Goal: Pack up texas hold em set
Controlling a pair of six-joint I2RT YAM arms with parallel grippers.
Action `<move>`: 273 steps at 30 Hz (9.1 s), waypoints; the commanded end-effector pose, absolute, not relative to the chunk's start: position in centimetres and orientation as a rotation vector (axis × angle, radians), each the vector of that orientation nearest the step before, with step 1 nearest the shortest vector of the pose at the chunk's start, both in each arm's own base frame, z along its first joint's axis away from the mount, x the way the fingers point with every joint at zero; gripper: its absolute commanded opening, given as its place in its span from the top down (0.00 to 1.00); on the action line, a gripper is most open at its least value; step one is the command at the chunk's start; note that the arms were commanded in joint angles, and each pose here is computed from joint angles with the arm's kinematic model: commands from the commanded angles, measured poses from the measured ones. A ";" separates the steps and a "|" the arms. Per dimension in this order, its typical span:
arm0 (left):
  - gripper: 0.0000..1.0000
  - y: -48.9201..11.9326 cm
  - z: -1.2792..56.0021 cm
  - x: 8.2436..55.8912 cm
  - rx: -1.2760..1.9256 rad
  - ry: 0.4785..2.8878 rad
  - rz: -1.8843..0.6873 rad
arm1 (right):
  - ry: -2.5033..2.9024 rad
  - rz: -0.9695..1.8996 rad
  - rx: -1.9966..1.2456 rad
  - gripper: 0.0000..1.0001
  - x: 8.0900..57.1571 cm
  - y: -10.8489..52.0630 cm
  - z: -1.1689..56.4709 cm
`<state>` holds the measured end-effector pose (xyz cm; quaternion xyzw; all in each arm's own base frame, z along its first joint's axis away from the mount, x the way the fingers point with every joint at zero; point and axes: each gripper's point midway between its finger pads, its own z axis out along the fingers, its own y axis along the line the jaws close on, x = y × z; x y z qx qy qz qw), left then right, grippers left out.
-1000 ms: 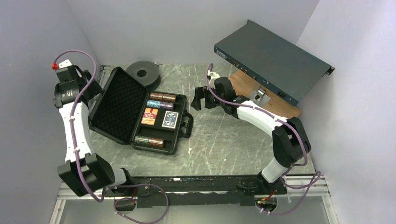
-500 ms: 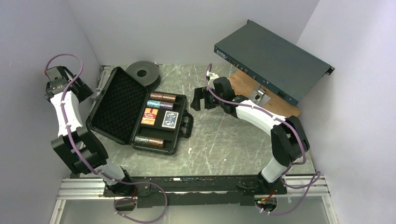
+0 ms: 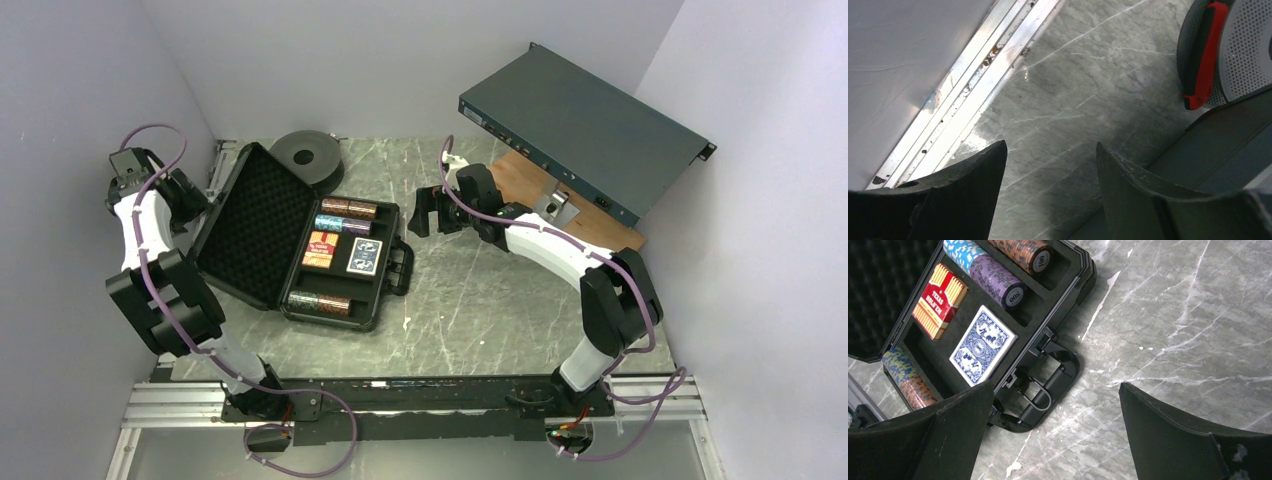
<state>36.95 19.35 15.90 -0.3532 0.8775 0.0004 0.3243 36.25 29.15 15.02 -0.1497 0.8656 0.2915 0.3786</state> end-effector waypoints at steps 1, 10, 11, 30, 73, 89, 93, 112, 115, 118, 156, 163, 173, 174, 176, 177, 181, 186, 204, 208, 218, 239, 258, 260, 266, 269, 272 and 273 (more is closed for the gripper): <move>0.29 17.6 17.3 37.9 -0.818 2.276 -0.086 | 2.152 0.755 -0.386 0.00 37.4 29.6 17.1; 0.28 15.9 17.9 37.7 -0.774 2.278 -0.105 | 2.188 0.687 -0.374 0.01 38.0 29.0 16.3; 0.28 15.7 18.0 37.7 -0.767 2.277 -0.107 | 2.175 0.724 -0.404 0.03 37.6 29.5 16.5; 0.26 11.5 20.2 37.8 -0.642 2.260 -0.197 | 1.983 1.286 -0.829 0.54 29.8 47.0 21.4; 0.24 -1.8 24.4 39.1 -0.123 2.228 -0.504 | 1.971 1.173 -0.908 0.91 31.3 52.0 22.7; 0.24 -2.8 25.9 36.9 -0.102 2.206 -0.484 | 2.083 0.743 -0.875 0.91 31.9 44.3 20.8; 0.24 -3.4 25.9 35.0 -0.095 2.201 -0.484 | 2.132 0.429 -0.693 1.00 33.9 37.5 20.1; 0.25 -9.6 23.9 29.7 0.084 2.248 -0.577 | 2.170 0.467 -0.540 0.95 35.7 33.5 21.2; 0.36 -11.4 23.1 28.8 0.129 2.264 -0.626 | 2.175 0.496 -0.528 0.80 35.5 33.6 21.2; 0.45 -12.7 21.9 28.3 0.170 2.294 -0.619 | 2.184 0.533 -0.517 0.70 35.0 33.6 20.8; 1.00 -16.3 14.3 29.0 0.185 2.439 -0.517 | 2.310 0.911 -0.325 1.00 30.0 31.0 9.8; 1.00 -16.0 12.3 27.2 0.167 2.491 -0.520 | 2.380 0.912 -0.304 1.00 29.9 31.3 7.4; 1.00 -15.4 10.1 24.8 0.142 2.543 -0.500 | 2.439 0.831 -0.249 1.00 30.8 30.7 5.3; 1.00 -15.4 9.9 24.7 0.141 2.547 -0.497 | 2.441 0.835 -0.251 1.00 30.8 30.8 5.1; 1.00 -15.3 9.7 24.5 0.137 2.551 -0.495 | 2.446 0.846 -0.247 1.00 30.9 31.1 4.9; 1.00 -15.3 9.6 24.5 0.137 2.553 -0.495 | 2.449 0.852 -0.245 1.00 30.9 31.2 4.8; 1.00 -15.5 9.5 24.4 0.139 2.552 -0.501 | 2.463 0.864 -0.238 1.00 31.0 31.6 4.2; 1.00 -15.7 9.3 24.4 0.146 2.557 -0.506 | 2.469 0.870 -0.231 1.00 31.3 31.9 3.8; 1.00 -15.9 8.9 24.2 0.149 2.557 -0.509 | 2.439 0.972 -0.275 1.00 32.7 34.4 5.4; 1.00 -16.0 8.7 24.1 0.149 2.562 -0.513 | 2.444 0.991 -0.286 1.00 32.3 34.5 5.6; 1.00 -16.1 8.7 24.0 0.150 2.558 -0.514 | 2.432 1.044 -0.295 1.00 31.8 34.9 6.6; 1.00 -17.0 8.0 23.5 0.160 2.568 -0.546 | 2.331 1.245 -0.404 1.00 31.5 41.8 10.6; 1.00 -17.4 8.9 23.6 0.177 2.547 -0.543 | 2.417 1.187 -0.393 1.00 29.3 40.2 7.3; 1.00 -17.3 8.9 23.6 0.175 2.545 -0.541 | 2.428 1.178 -0.389 1.00 29.1 39.9 6.8; 1.00 -17.4 8.6 23.4 0.176 2.551 -0.546 | 2.436 1.168 -0.381 1.00 29.0 39.7 6.3; 1.00 -17.5 8.8 23.4 0.179 2.550 -0.544 | 2.433 1.158 -0.386 1.00 29.1 39.6 6.4; 1.00 -17.6 9.2 23.5 0.183 2.540 -0.545 | 2.424 1.161 -0.392 1.00 29.2 39.6 7.1; 1.00 -17.6 9.4 23.5 0.187 2.535 -0.548 | 2.415 1.160 -0.393 1.00 29.3 39.6 7.5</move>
